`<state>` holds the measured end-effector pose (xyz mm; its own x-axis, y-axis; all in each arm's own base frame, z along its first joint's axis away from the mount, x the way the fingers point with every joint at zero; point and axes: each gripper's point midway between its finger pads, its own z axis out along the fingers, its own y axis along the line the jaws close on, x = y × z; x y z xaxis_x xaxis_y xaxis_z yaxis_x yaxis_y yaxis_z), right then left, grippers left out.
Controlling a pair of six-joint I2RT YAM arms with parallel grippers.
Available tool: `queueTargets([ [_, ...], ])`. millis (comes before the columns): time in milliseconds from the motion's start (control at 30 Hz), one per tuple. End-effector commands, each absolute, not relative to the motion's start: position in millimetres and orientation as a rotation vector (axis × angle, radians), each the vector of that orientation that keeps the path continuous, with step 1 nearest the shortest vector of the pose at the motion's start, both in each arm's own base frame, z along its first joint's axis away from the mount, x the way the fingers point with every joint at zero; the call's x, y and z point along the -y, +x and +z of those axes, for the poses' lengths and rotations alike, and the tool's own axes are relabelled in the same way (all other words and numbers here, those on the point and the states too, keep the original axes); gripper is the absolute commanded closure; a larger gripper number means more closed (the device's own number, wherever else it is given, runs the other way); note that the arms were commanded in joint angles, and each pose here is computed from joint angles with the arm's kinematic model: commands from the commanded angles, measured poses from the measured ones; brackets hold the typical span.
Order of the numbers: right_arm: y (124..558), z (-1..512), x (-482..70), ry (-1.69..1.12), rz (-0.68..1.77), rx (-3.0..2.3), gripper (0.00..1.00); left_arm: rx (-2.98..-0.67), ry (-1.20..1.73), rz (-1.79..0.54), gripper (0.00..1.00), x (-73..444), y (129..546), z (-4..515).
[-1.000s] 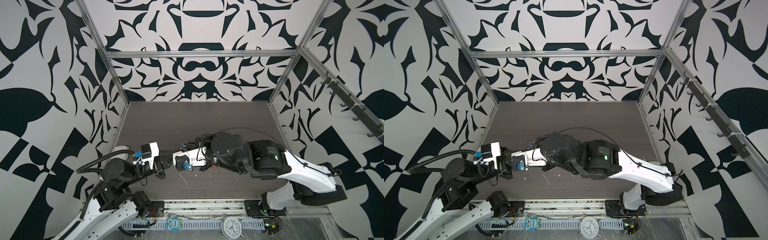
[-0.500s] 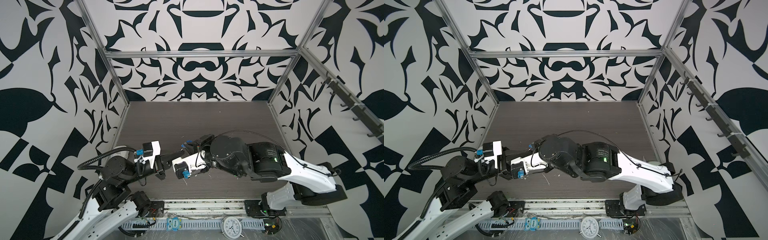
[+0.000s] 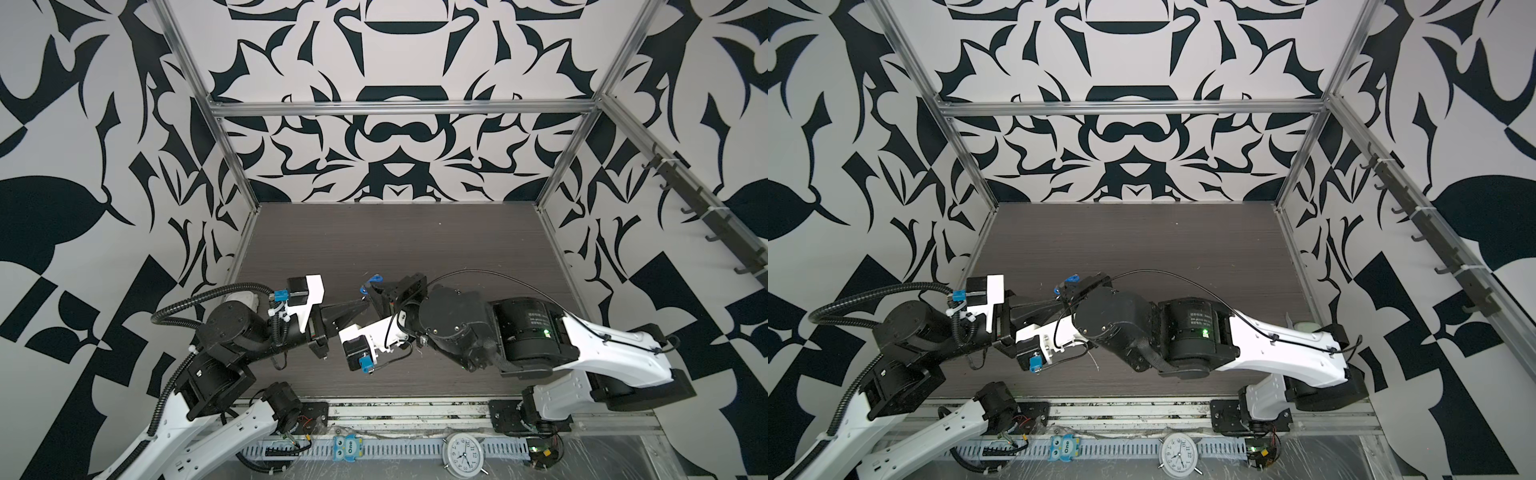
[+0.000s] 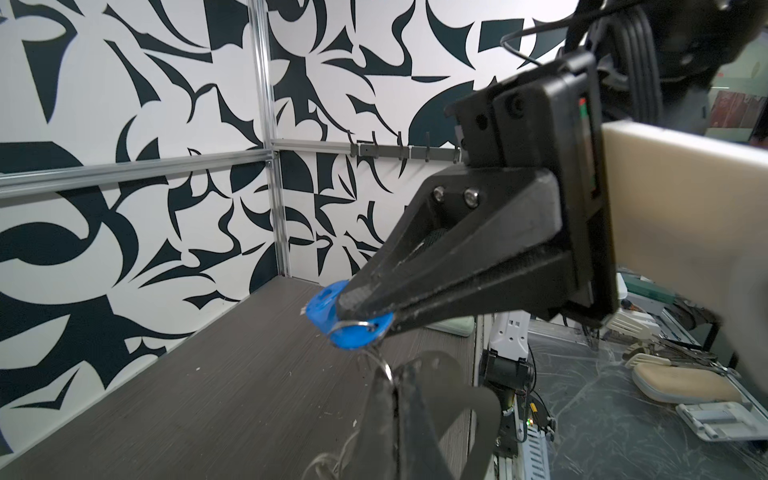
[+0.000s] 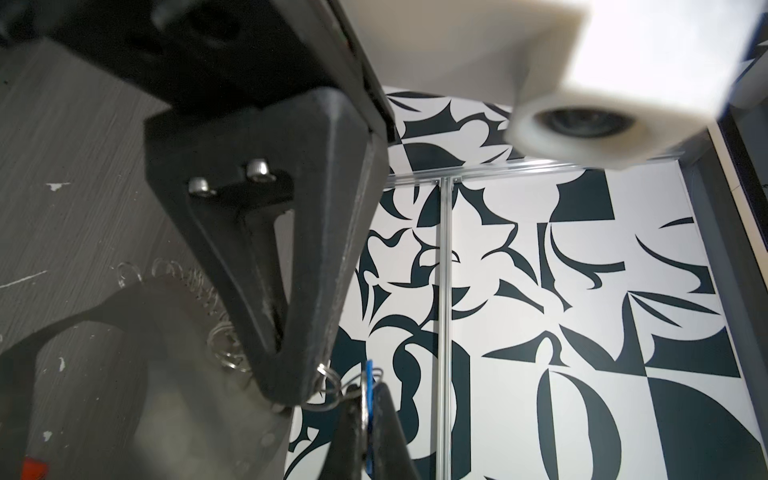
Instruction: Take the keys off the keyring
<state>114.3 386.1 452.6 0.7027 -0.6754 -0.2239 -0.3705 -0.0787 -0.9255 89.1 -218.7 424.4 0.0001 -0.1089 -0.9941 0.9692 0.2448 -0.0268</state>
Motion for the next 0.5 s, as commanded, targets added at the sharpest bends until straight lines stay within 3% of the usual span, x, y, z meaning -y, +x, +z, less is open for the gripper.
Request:
queueTargets([
  [0,90.3,494.6,-420.4,-1.481,-0.031,-0.802,1.0,-1.313,1.147,-1.258,1.0,240.6,64.3,391.7],
  [467,117.1,470.3,-390.1,-1.422,0.202,-0.985,1.0,-1.305,1.091,-1.541,1.0,236.6,100.3,403.8],
])
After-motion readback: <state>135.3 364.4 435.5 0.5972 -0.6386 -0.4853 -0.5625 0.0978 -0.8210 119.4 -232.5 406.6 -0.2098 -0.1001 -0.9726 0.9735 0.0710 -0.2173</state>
